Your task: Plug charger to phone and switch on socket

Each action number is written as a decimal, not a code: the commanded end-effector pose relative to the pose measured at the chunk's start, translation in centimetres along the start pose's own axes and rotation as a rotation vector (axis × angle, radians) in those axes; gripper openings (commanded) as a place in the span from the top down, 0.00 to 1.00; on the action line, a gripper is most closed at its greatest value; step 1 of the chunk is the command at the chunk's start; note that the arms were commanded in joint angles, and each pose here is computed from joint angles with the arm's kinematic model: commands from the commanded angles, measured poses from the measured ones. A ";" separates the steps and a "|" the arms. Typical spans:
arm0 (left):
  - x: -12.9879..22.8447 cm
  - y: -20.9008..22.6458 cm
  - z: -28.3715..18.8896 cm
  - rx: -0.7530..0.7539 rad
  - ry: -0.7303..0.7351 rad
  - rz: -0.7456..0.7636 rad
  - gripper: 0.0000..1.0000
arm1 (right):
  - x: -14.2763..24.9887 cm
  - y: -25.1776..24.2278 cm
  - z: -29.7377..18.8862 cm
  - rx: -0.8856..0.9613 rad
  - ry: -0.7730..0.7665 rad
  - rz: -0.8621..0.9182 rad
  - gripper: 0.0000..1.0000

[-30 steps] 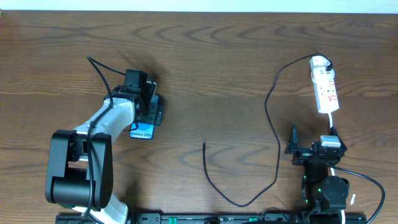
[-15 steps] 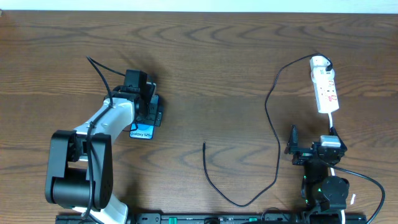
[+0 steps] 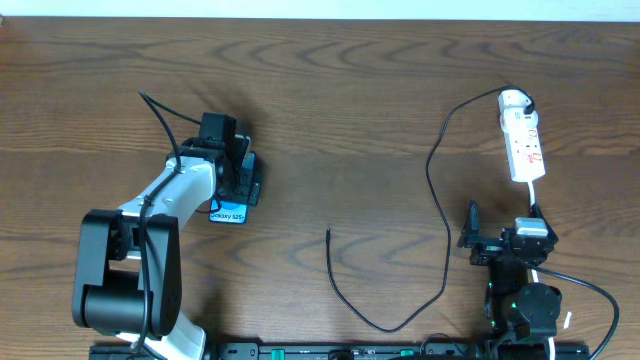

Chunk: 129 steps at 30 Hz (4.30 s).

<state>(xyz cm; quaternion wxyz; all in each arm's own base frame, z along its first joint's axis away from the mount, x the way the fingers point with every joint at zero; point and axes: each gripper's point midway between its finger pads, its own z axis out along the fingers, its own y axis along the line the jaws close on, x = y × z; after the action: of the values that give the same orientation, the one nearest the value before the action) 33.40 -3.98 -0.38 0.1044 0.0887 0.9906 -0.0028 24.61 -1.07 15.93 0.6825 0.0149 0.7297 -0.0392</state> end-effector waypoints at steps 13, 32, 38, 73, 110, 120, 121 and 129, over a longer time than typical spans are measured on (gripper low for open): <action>1.2 0.6 2.9 -0.030 0.169 -0.001 0.13 | 0.0 -0.3 0.0 0.014 -0.002 0.015 0.01; 2.0 0.6 2.7 -0.028 0.205 0.004 0.13 | 0.0 -0.3 0.0 0.014 -0.002 0.015 0.01; 2.1 0.6 2.6 -0.029 0.208 0.004 0.13 | 0.0 -0.3 0.0 0.014 -0.002 0.015 0.01; 2.4 0.6 2.7 -0.030 0.218 0.004 0.22 | 0.0 -0.3 0.0 0.014 -0.001 0.015 0.01; 0.7 0.6 1.2 -0.024 0.200 0.004 0.93 | 0.0 -0.3 0.0 0.014 -0.002 0.015 0.01; -2.4 0.7 -3.4 -0.031 0.079 -0.003 0.93 | 0.0 -0.3 0.0 0.014 -0.002 0.015 0.01; -2.5 0.7 -3.7 -0.031 0.073 -0.003 0.93 | 0.0 -0.3 0.0 0.014 -0.001 0.015 0.01; -2.5 0.1 -4.1 0.008 0.064 -0.012 0.93 | 0.0 -0.3 0.0 0.014 -0.002 0.015 0.01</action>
<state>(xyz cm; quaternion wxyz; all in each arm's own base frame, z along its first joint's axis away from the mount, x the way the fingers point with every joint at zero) 34.06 -3.82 2.74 0.0514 0.0877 0.9948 0.0063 24.61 -1.08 15.93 0.6825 0.0150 0.7297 -0.0393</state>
